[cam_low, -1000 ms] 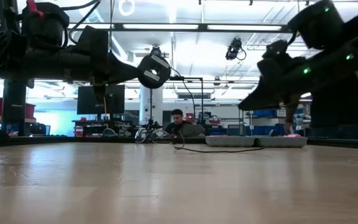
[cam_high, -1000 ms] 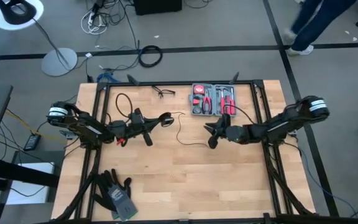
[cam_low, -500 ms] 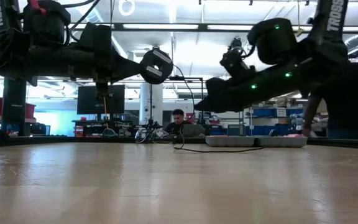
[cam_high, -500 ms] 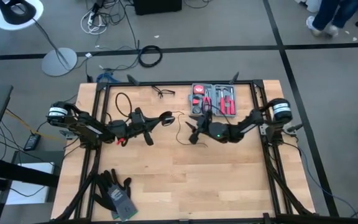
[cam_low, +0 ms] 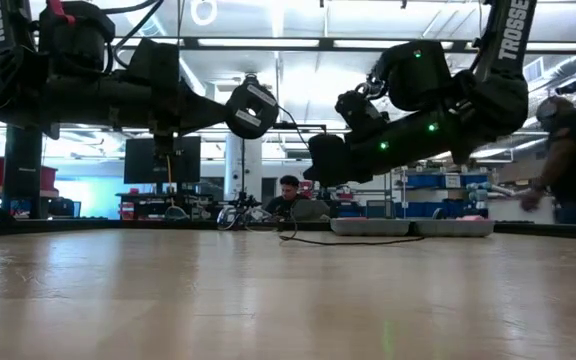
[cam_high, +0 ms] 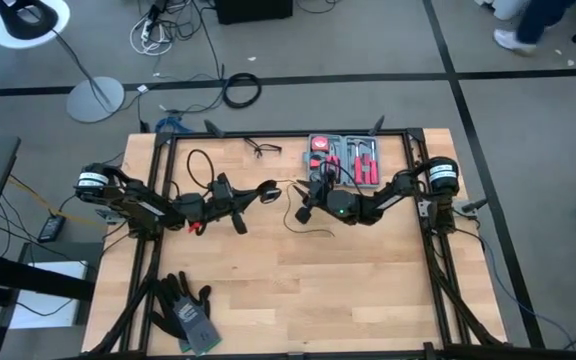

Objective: Coil cords
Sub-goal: Coil the black wire onto the spool

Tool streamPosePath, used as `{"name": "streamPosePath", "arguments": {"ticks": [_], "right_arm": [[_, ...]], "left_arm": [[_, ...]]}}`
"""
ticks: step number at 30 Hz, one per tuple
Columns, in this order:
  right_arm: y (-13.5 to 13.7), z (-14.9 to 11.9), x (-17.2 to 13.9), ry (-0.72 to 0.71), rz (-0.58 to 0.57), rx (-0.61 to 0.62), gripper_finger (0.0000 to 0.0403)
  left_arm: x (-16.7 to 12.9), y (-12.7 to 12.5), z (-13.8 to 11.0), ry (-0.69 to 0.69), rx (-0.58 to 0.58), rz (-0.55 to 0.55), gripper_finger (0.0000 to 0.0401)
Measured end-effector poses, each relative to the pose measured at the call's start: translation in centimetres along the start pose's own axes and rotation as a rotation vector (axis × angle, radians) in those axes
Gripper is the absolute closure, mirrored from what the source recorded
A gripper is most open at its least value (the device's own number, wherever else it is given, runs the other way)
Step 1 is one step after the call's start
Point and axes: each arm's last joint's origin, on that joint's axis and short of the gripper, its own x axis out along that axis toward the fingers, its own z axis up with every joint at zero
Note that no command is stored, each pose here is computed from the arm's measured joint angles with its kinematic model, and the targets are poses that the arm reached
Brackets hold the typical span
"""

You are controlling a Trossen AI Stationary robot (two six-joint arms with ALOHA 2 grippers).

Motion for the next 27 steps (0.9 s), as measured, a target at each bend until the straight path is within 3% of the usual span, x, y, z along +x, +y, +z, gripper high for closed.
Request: {"name": "streamPosePath", "arguments": {"ticks": [4, 7, 14, 21, 27], "right_arm": [[0.0, -0.1, 0.0, 0.01, 0.028, 0.014, 0.0391], [0.4, 0.1, 0.5, 0.032, 0.056, 0.078, 0.0398], [2.3, 2.1, 2.8, 0.17, 0.122, 0.043, 0.0401], [4.2, 5.0, 3.4, 0.108, 0.282, 0.016, 0.0402], [5.4, 5.8, 3.0, 0.097, 0.34, 0.01, 0.0402]], "left_arm": [[0.0, 0.0, 0.0, -0.004, -0.002, 0.001, 0.0401], [0.1, 0.0, 0.1, -0.008, -0.005, 0.007, 0.0401], [1.3, -0.6, 0.9, -0.042, -0.016, 0.016, 0.0401], [3.4, -1.0, 0.6, 0.097, 0.112, 0.179, 0.0401], [4.8, -1.6, 0.6, 0.204, 0.224, 0.216, 0.0401]]}}
